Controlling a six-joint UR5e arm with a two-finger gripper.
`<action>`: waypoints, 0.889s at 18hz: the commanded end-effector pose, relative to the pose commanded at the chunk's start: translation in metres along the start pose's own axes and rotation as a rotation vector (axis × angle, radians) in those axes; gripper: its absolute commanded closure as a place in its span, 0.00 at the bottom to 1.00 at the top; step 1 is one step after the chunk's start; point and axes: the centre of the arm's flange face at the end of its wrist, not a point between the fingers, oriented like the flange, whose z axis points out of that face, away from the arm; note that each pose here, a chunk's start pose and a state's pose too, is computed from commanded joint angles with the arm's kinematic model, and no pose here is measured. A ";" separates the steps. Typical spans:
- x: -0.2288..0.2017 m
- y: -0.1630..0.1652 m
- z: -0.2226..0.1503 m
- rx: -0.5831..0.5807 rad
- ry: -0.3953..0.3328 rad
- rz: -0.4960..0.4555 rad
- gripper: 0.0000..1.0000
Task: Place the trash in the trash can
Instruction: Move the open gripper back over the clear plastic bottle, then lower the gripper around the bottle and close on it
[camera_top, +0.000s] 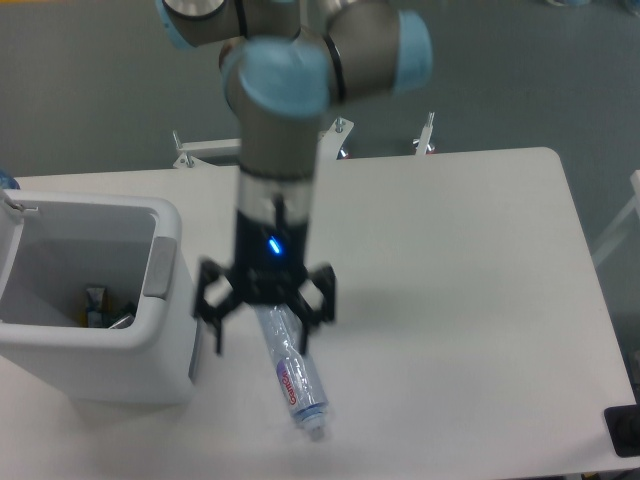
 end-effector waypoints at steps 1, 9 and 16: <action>-0.002 0.001 0.007 -0.030 0.004 -0.008 0.00; -0.032 -0.006 0.089 -0.332 -0.025 -0.083 0.00; -0.042 0.009 0.142 -0.428 -0.112 -0.062 0.01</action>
